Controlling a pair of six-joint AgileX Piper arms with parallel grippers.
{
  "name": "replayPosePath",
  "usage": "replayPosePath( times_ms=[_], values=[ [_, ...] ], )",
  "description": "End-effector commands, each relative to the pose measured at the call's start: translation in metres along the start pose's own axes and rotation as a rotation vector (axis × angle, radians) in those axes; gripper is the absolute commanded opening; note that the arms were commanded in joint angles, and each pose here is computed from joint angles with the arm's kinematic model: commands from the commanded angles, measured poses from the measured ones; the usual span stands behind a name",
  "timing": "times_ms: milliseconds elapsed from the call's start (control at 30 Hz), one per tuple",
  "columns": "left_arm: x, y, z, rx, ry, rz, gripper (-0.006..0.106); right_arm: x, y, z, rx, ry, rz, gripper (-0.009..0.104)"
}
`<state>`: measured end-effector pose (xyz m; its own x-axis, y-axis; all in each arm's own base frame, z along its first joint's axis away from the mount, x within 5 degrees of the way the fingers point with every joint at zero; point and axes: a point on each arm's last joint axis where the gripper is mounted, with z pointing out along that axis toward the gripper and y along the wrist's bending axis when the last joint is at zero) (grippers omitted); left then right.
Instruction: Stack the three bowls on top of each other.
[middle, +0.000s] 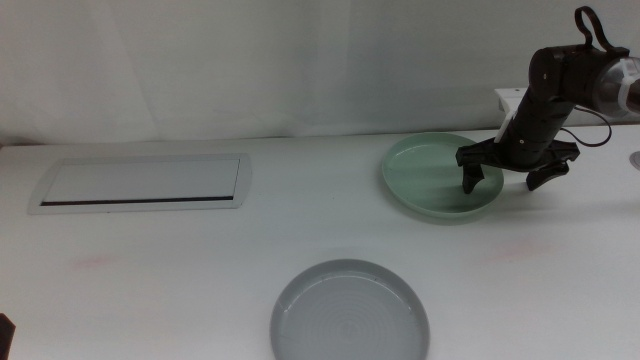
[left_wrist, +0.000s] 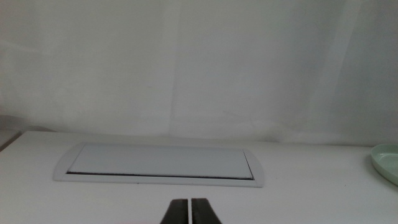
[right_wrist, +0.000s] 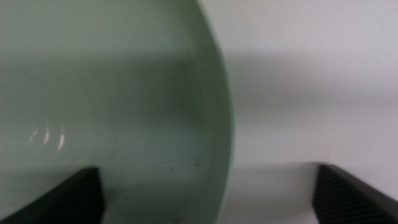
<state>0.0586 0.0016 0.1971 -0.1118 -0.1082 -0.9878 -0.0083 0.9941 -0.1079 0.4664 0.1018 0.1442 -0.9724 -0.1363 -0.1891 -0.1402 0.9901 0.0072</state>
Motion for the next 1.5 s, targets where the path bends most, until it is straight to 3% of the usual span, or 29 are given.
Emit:
replayPosePath(
  times_ms=[0,67,167,200,400,667,1100,1467],
  values=[
    [0.012,0.001,0.002,0.0,0.024,-0.005,-0.003,-0.001,-0.003,0.004,0.004,0.001,0.003,0.086],
    [0.012,0.001,0.002,0.0,0.024,-0.005,-0.003,-0.001,-0.003,0.005,0.008,0.001,0.0,0.074],
    [0.012,0.001,0.002,0.0,0.024,-0.005,-0.003,-0.001,-0.004,0.007,0.014,0.005,-0.004,0.041],
    [0.012,0.001,0.002,0.0,0.024,-0.005,-0.003,0.0,-0.004,0.01,0.02,0.016,-0.007,-0.002],
    [0.012,0.001,0.002,0.0,0.024,-0.005,-0.003,0.0,-0.007,0.011,0.038,0.014,-0.015,-0.003],
    [0.012,0.001,0.002,0.0,0.024,-0.005,-0.003,-0.007,-0.007,-0.053,0.036,-0.121,-0.058,-0.003],
    [0.012,0.001,0.002,0.0,0.024,-0.005,-0.003,0.015,-0.007,-0.171,0.016,-0.258,-0.102,-0.003],
    [0.012,0.001,0.002,0.0,0.024,-0.005,-0.003,0.072,-0.005,-0.292,-0.053,-0.431,-0.097,-0.003]
  ],
)
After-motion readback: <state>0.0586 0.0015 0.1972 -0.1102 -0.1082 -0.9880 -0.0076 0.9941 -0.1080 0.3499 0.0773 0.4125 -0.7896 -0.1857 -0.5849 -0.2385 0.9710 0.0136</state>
